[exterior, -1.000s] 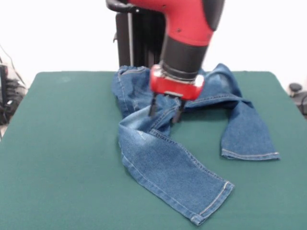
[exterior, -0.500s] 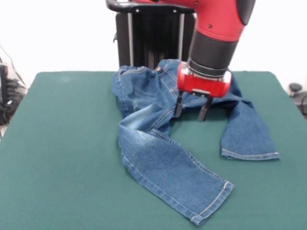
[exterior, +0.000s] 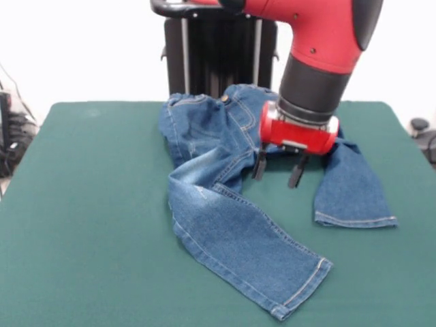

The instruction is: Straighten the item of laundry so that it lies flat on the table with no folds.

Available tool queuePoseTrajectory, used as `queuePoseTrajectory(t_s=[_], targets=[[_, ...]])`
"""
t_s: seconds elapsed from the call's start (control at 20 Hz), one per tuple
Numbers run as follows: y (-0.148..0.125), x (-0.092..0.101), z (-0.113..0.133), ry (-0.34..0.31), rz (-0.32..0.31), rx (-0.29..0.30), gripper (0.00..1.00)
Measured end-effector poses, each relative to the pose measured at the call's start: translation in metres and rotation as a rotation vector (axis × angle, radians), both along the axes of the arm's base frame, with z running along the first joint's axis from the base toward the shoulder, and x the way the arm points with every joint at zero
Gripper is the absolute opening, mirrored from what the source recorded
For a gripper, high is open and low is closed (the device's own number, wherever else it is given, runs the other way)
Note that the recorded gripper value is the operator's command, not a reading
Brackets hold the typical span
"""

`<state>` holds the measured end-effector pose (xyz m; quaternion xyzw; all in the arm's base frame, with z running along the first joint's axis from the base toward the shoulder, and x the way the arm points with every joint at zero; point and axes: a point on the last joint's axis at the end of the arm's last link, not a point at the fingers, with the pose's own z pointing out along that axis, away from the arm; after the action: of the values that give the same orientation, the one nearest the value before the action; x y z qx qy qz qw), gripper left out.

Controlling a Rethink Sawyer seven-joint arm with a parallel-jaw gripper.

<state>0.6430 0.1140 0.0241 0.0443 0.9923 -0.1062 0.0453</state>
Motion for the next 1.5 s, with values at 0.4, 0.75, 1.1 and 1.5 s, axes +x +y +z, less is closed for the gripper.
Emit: queuePoseTrajectory(t_s=[0.4,0.75,1.1,1.5], targets=[[-0.009,0.044,-0.026,-0.026,-0.026,-0.017,1.00],[-0.013,0.070,-0.074,-0.017,-0.034,-0.035,1.00],[-0.009,0.083,-0.072,-0.042,-0.018,-0.064,1.00],[-0.009,0.092,-0.074,-0.069,-0.005,-0.073,1.00]])
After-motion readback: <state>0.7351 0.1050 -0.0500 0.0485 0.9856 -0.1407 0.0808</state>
